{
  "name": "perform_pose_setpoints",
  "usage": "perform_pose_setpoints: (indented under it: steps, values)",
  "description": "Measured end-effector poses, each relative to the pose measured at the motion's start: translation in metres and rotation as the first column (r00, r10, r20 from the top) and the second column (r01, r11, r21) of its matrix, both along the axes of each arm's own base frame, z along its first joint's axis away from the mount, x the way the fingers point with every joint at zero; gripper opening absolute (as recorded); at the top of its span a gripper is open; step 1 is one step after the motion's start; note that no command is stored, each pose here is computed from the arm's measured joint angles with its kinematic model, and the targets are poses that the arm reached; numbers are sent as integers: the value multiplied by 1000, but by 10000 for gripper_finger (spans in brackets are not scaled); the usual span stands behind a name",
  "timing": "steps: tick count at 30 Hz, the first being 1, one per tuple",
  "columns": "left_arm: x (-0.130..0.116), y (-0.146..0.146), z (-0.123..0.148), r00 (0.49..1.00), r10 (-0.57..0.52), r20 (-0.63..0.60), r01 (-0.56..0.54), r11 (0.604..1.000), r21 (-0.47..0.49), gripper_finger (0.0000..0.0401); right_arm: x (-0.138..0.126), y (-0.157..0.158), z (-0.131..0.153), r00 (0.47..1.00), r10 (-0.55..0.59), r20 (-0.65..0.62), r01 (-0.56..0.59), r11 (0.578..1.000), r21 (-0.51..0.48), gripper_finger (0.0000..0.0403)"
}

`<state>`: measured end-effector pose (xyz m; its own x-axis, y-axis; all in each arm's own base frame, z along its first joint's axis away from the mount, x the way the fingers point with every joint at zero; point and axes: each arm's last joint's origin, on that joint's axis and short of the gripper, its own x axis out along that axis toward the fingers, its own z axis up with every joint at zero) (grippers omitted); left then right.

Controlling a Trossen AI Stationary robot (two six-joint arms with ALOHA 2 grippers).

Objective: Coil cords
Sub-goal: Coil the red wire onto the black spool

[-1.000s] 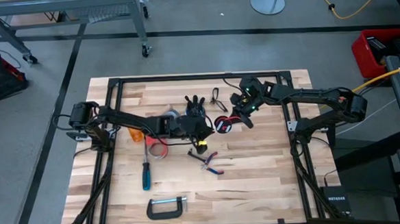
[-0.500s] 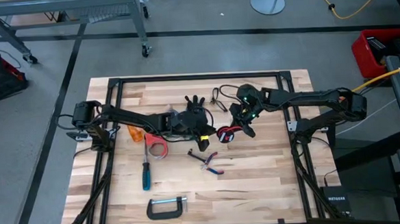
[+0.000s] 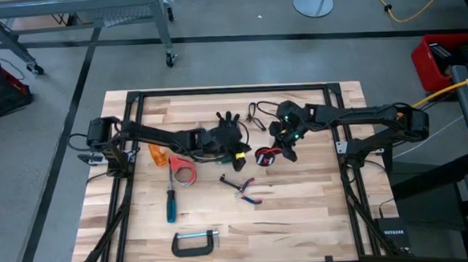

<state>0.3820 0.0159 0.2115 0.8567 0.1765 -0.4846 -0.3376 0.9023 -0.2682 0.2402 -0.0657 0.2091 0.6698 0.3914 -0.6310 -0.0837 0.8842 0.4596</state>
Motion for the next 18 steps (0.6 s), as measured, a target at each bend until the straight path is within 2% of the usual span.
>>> perform_pose_setpoints:
  steps: [6,12,15,18]
  values:
    - [-3,16,-3,998,66,-24,-67,997,-41,45,-6,-21,-12,987,-113,-112,124,988,95,5]
    - [-3,16,-3,999,26,-31,-28,997,-70,45,-1,-45,-43,962,-172,-210,221,946,237,5]
    - [-3,14,-3,999,-12,-31,10,997,-81,45,7,-53,-58,967,-152,-204,213,920,328,5]
    - [-3,12,-3,999,-37,-32,34,996,-80,45,16,-57,-71,968,-154,-199,219,904,367,5]
